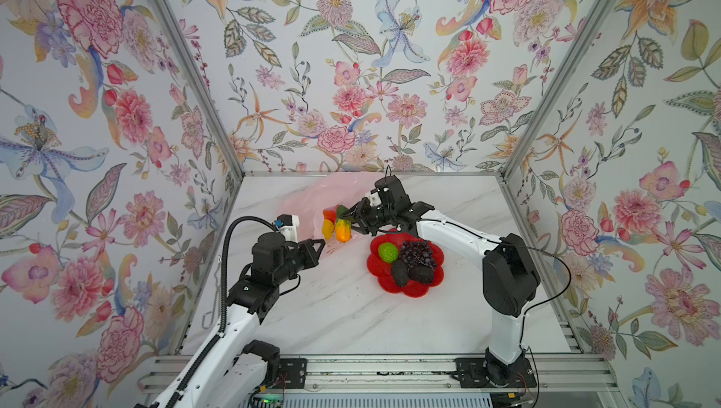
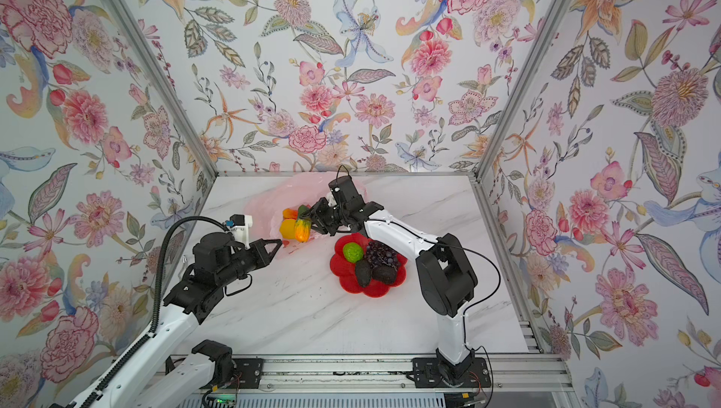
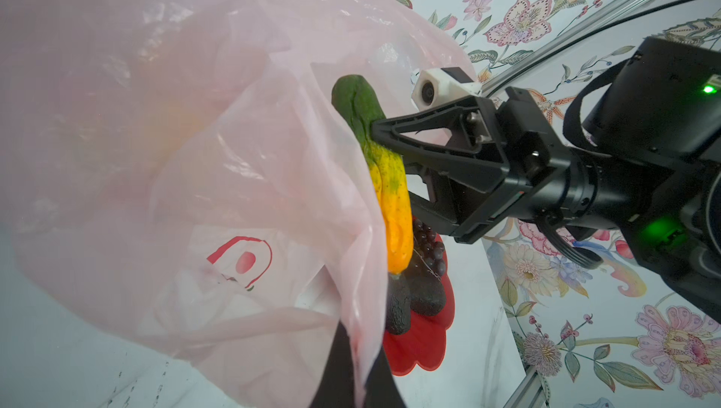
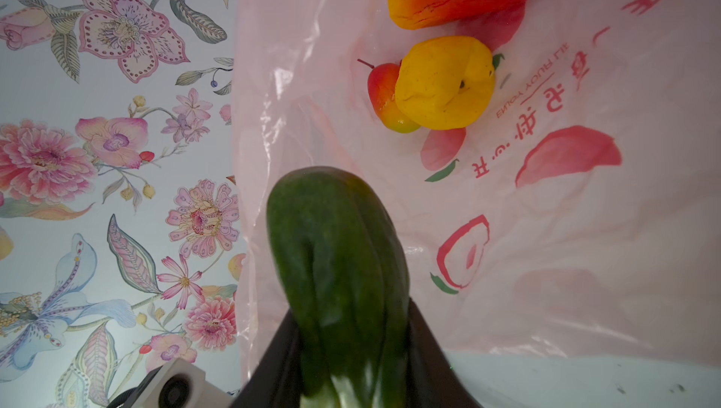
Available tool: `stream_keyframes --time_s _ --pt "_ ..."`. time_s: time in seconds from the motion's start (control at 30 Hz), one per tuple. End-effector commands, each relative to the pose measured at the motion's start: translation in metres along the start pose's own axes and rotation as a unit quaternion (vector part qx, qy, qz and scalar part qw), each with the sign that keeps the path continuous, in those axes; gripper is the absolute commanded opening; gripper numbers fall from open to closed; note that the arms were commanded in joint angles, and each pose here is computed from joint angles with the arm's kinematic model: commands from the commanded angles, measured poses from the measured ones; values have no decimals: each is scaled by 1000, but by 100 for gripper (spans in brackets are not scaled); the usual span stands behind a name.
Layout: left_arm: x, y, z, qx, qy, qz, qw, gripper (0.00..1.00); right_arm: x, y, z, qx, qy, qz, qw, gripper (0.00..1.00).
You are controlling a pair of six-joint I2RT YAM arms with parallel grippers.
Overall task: Place the fruits into the plastic bag
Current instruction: Place the fruit in the plastic bag.
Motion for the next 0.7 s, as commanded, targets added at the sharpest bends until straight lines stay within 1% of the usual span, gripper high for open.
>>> stream_keyframes --time_s 0.0,0.23,0.37,0.53,0.67 --pt "-2 -2 0 -2 5 -5 1000 0 15 -6 -7 30 -15 8 999 32" --pt "-1 3 2 -4 8 0 1000 0 37 -28 -16 58 -14 -4 998 34" --pt "-1 5 3 -5 8 4 1000 0 44 -44 -22 76 -15 -27 997 35" --pt "0 7 3 -5 10 6 1000 0 50 -65 -24 91 -25 -53 994 41" --pt "0 8 3 -5 11 9 1000 0 53 -78 -24 96 -33 -73 992 47"
Point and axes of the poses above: each gripper's point midway between its finger pads, its own x axis out along the fingers, its own z axis along the line the jaws close on, y = z × x, the point moved 4 cm from there along -x, back along the fingers, and after that the axes turned 5 degrees about x, right-handed, at the moved point
